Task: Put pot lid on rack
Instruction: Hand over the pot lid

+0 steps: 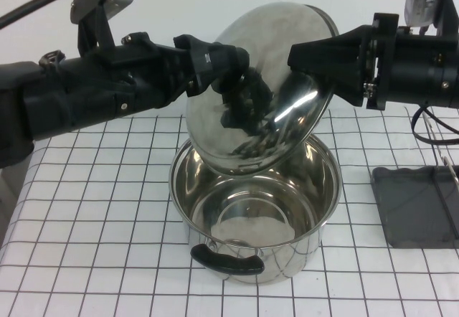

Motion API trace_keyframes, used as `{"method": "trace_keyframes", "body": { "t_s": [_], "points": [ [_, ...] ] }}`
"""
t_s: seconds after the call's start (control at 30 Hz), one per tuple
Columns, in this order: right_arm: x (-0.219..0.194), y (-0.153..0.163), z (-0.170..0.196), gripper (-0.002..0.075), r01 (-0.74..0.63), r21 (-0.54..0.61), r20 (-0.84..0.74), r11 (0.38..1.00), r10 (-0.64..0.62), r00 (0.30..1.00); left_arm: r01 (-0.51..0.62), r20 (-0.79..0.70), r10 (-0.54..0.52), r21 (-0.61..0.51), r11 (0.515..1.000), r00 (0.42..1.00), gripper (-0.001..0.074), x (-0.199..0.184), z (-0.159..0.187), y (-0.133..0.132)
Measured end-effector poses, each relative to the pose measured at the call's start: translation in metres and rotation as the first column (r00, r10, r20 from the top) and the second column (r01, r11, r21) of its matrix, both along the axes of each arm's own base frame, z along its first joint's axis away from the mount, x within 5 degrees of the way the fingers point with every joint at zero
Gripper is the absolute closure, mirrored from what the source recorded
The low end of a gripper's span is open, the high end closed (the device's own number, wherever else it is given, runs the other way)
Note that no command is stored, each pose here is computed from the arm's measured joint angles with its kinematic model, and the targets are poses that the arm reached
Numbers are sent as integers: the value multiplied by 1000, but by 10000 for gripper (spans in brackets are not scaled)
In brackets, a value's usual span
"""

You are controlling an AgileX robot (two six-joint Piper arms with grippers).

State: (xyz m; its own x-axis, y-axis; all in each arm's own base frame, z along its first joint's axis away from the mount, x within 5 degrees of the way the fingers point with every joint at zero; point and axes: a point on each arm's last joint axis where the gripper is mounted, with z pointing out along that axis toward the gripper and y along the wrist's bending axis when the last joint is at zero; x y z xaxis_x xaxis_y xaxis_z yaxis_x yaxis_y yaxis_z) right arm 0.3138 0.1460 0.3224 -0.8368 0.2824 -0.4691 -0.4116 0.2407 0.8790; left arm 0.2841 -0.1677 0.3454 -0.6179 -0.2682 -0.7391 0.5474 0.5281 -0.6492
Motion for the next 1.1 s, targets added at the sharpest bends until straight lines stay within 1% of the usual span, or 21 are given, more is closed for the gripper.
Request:
{"method": "trace_keyframes", "body": {
  "t_s": [0.7,0.97,1.03,1.1],
  "points": [
    [-1,0,1,547,-10,-1,28,1000,10,1000,1,-3,-1,-5,1000,1000,400,0,0,0],
    [-1,1,1,550,-17,-2,38,1000,17,999,23,36,-24,16,1000,999,400,-1,1,-1],
    [-1,1,1,551,-18,-3,46,1000,18,999,25,39,-25,18,1000,999,378,-1,1,-1],
    [-2,1,2,583,-24,-3,52,1000,24,998,25,39,-25,18,1000,999,297,-1,1,-1]
  ]
}}
